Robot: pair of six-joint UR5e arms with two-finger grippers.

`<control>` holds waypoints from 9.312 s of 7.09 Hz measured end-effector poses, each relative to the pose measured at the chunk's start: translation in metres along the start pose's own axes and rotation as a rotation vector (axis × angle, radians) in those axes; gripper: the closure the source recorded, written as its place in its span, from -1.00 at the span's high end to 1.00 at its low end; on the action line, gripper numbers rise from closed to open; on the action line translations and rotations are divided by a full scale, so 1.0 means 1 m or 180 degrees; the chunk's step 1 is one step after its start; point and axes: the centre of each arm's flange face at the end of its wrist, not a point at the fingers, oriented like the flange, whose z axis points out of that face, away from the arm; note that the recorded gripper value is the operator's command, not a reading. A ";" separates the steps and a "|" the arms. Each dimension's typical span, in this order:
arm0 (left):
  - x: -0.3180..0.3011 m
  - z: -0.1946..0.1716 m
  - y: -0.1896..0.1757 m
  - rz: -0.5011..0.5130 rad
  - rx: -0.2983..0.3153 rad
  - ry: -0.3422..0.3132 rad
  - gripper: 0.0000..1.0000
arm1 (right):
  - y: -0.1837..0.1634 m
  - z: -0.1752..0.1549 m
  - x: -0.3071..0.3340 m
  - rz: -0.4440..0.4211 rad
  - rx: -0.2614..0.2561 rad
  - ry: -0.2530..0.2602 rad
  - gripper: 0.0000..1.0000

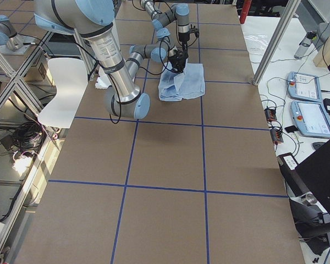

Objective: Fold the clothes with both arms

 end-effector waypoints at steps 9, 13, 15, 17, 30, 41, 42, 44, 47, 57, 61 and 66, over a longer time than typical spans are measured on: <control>-0.016 0.036 -0.059 0.0135 0.0257 0.0001 0.99 | -0.049 0.049 -0.035 -0.0201 0.0086 -0.0077 1.00; -0.019 0.027 -0.071 0.0466 0.0322 0.0079 1.00 | -0.109 0.044 -0.044 -0.0450 -0.0326 0.0098 1.00; -0.017 0.034 -0.061 0.0558 0.0275 0.0063 1.00 | -0.138 0.043 -0.044 -0.0594 -0.0445 0.0134 1.00; -0.010 0.066 -0.031 0.0636 0.0123 -0.0009 1.00 | -0.144 0.044 -0.042 -0.0623 -0.0469 0.0140 1.00; -0.142 -0.009 -0.206 0.1491 0.0148 -0.0403 1.00 | -0.257 0.018 -0.005 -0.1680 -0.0854 0.0687 1.00; -0.540 -0.187 -0.175 0.1496 -0.0053 -0.0780 1.00 | -0.572 -0.097 0.501 -0.2693 -0.1587 0.0598 1.00; -0.557 -0.189 -0.168 0.1389 -0.0122 -0.0823 1.00 | -0.571 -0.098 0.513 -0.2641 -0.1597 0.0626 1.00; -0.589 -0.203 -0.162 0.1288 -0.0314 -0.0898 1.00 | -0.571 -0.098 0.526 -0.2589 -0.1600 0.0699 1.00; -0.612 -0.229 -0.160 0.1116 -0.0353 -0.0874 1.00 | -0.572 -0.098 0.531 -0.2574 -0.1594 0.0738 1.00; -0.608 -0.236 -0.141 0.1173 -0.0330 -0.0878 1.00 | -0.572 -0.100 0.530 -0.2566 -0.1585 0.0729 1.00; -0.609 -0.235 -0.140 0.1166 -0.0336 -0.0879 1.00 | -0.572 -0.100 0.531 -0.2558 -0.1586 0.0731 1.00; -0.609 -0.235 -0.140 0.1163 -0.0343 -0.0874 1.00 | -0.572 -0.100 0.532 -0.2554 -0.1587 0.0733 1.00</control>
